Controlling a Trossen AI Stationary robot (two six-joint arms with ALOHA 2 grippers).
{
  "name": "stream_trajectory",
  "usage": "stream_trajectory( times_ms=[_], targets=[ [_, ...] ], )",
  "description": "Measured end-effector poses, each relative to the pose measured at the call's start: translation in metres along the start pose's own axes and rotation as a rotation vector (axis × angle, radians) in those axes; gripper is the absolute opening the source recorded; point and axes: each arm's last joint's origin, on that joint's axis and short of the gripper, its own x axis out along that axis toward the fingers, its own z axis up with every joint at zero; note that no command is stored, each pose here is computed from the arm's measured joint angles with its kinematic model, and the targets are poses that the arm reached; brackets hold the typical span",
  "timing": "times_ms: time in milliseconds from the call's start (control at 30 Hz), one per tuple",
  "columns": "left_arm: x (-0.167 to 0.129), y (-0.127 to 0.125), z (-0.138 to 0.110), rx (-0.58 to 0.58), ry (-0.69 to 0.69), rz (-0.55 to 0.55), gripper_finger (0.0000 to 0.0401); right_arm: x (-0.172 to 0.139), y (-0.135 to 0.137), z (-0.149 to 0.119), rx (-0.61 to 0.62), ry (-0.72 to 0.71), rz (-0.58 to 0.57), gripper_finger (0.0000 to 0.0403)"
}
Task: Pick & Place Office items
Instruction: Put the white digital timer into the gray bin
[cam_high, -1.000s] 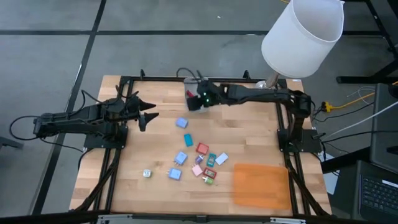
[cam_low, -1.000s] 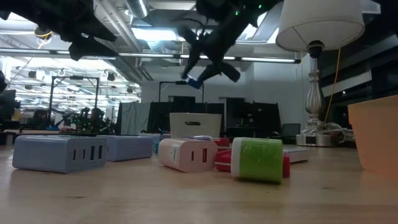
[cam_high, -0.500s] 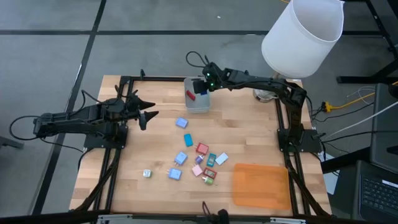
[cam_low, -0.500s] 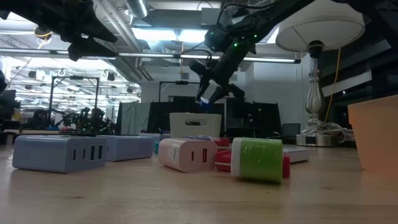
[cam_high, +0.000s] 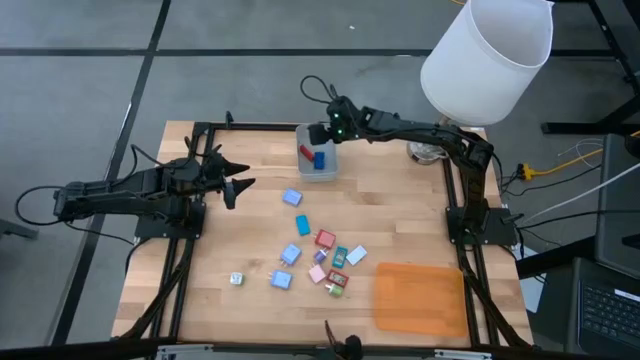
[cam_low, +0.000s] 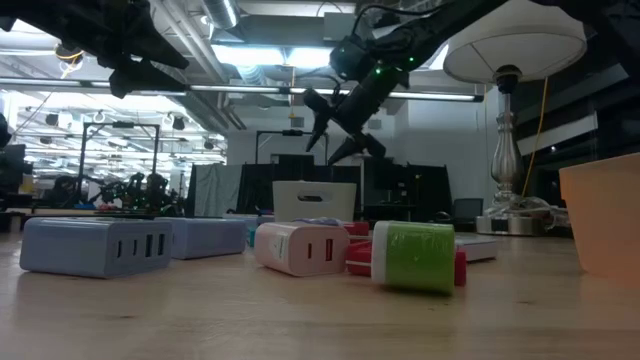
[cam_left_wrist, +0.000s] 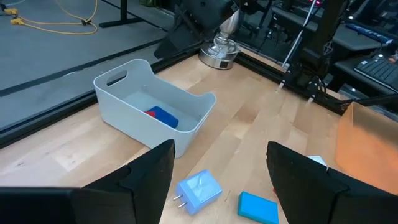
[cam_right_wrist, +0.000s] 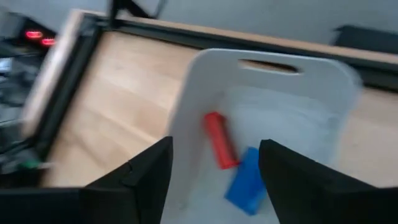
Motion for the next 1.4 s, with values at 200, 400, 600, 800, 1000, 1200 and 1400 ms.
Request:
stream_trajectory(
  times_ms=[200,400,600,800,1000,1200,1400],
  targets=[
    [0.001,-0.002,-0.004,0.028,0.076,-0.079,0.0251,-0.001,0.032,-0.016,-0.004,0.064,0.223,0.0212],
    [0.015,0.001,-0.025,0.065,0.324,-0.031,0.0251,-0.006,0.066,-0.057,-0.044,0.145,0.283,0.0213],
    [0.022,0.002,-0.021,0.089,0.279,0.034,0.0251,-0.017,0.094,-0.118,-0.077,0.308,0.232,0.0214],
    [0.023,0.008,-0.017,0.08,0.249,0.073,0.0251,-0.03,0.104,-0.167,-0.067,0.367,0.075,0.0214],
    [0.025,0.011,-0.013,0.08,0.237,0.037,0.0251,-0.028,0.104,-0.181,-0.017,0.392,0.016,0.0214],
    [0.025,0.011,-0.013,0.072,0.242,0.009,0.0251,-0.014,0.101,-0.188,0.006,0.409,0.002,0.0214],
    [0.025,0.01,-0.013,0.086,0.25,-0.023,0.0251,-0.017,0.104,-0.194,-0.105,0.44,0.044,0.0214]
  ],
)
